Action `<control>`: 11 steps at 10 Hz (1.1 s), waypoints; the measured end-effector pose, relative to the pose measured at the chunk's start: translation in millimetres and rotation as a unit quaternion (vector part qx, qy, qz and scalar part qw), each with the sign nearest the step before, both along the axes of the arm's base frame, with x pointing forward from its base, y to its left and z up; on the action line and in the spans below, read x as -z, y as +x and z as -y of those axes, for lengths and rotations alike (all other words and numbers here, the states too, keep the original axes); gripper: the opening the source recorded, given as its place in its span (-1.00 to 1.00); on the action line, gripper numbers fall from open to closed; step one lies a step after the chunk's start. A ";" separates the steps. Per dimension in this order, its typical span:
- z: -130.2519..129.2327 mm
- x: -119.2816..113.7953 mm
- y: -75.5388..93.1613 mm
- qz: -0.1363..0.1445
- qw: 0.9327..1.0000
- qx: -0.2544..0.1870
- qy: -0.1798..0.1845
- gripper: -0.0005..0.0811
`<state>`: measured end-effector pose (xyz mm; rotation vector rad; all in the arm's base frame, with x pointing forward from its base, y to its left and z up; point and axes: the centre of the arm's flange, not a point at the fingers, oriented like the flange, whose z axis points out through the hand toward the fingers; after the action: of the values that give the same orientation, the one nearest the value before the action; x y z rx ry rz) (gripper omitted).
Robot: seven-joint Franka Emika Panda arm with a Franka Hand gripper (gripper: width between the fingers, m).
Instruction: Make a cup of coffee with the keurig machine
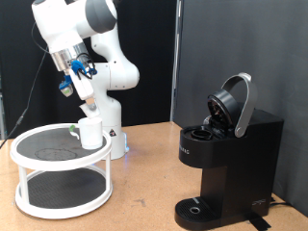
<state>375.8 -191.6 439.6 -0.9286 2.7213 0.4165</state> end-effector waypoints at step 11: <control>-107.2 -83.3 70.6 0.047 0.987 0.006 0.151 -0.13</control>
<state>446.5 -84.4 522.9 -0.8254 2.4857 0.7385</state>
